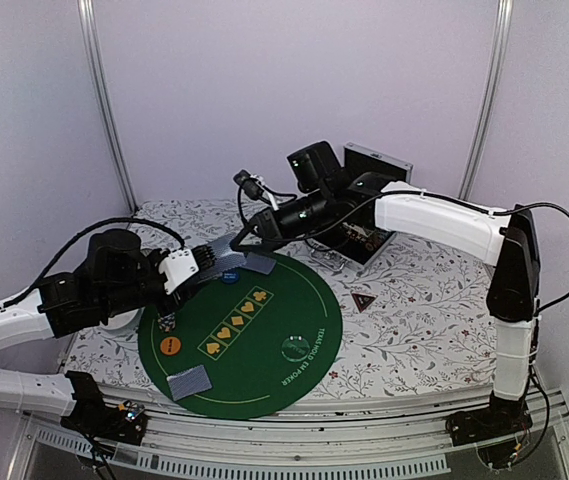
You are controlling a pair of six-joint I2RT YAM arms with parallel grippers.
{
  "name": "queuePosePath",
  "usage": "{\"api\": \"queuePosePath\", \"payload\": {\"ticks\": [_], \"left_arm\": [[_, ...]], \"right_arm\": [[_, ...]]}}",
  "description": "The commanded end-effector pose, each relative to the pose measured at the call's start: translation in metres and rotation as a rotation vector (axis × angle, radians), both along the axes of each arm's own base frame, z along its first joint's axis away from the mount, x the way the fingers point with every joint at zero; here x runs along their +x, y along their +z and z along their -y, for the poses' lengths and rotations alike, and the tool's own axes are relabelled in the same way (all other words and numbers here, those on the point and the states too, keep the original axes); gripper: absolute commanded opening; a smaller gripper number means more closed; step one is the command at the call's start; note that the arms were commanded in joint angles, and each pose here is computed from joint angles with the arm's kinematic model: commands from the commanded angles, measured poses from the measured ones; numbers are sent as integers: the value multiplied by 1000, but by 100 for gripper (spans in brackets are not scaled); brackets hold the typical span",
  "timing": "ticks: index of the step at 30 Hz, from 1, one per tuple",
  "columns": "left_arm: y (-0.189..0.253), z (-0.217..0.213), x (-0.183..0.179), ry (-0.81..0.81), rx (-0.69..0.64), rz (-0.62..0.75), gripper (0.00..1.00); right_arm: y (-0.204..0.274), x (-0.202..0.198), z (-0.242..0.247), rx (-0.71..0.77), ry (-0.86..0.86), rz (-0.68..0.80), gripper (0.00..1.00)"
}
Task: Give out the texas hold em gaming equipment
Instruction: Pick up the poker card from the face-down deck piles, then distribute the poker card in the big blind area.
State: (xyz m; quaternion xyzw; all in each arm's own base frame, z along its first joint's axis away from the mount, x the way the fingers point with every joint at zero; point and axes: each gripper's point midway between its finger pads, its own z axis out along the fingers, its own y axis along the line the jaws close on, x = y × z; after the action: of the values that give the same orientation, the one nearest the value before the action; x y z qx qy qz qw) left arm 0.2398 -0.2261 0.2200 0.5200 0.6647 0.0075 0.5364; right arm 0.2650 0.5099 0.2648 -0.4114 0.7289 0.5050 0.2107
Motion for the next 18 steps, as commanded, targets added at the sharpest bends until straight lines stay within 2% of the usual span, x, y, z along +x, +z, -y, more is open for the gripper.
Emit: {"api": "queuePosePath", "payload": {"ticks": [1,7,12,14,16,18], "left_arm": [[14,5,-2,-17,-44,32,43],[16,4,0,-5,-49,35,43],[19,2,1,12,-56,39,43],[22,0,3,28,-60,48,43],[24,-2,5,39,-65,52,43],[26,-3,5,46,-71,52,43]], "right_arm": [[57,13,30,84,-47,85,2],[106,10,55,178,-66,146,2],[109,15,68,185,-122,141,2],[82,35,79,125,-223,105,2],[34,51,86,27,-334,17,2],[-23,44,81,-70,-349,-94,2]]}}
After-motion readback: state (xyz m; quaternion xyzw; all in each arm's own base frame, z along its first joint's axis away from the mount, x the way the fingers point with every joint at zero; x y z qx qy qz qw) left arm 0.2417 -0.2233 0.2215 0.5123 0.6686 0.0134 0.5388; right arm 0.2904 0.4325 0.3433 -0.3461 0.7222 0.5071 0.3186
